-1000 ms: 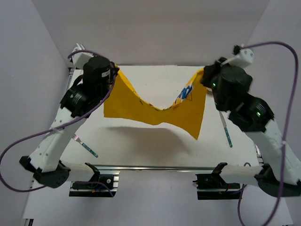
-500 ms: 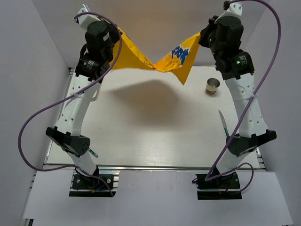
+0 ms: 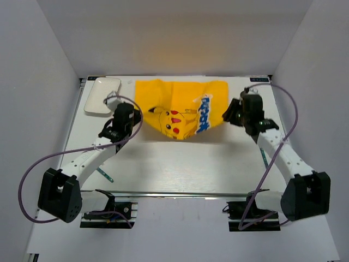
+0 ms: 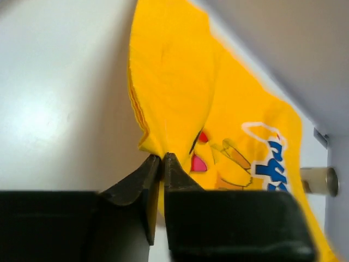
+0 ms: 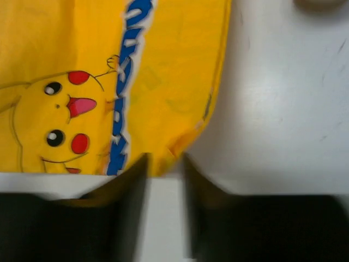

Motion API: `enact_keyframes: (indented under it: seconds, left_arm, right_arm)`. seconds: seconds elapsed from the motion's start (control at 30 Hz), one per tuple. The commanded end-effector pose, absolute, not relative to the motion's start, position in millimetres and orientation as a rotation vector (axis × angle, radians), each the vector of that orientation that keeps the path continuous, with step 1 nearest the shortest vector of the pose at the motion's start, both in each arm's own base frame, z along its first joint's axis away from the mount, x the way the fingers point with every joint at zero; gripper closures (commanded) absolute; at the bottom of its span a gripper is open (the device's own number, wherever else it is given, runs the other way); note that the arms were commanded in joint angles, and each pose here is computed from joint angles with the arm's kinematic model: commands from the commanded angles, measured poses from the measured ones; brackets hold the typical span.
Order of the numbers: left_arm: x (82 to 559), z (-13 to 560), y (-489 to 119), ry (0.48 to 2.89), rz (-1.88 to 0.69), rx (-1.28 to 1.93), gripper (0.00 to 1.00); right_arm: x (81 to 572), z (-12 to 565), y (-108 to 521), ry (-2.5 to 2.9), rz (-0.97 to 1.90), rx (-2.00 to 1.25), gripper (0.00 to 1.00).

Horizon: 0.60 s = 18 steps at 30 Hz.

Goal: Set the dinner table for one person

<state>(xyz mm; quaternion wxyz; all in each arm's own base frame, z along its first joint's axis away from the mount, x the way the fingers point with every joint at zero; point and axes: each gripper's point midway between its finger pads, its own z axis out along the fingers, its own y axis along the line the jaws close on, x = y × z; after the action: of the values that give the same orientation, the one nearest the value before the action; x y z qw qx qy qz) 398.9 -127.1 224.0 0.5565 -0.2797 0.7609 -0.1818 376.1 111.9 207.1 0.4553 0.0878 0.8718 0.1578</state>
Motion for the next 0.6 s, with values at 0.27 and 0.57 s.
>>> enact_keyframes:
  seconds: [0.27,0.57]
  left_arm:
    - [314,174,-92,1.877,-0.398,-0.828,0.02]
    - [365,144,-123,2.127,-0.273,-0.726,0.02]
  right_arm:
    - [325,179,105,2.090,0.445,0.183,0.11]
    - [366,55,132,2.596,0.223,0.165,0.11]
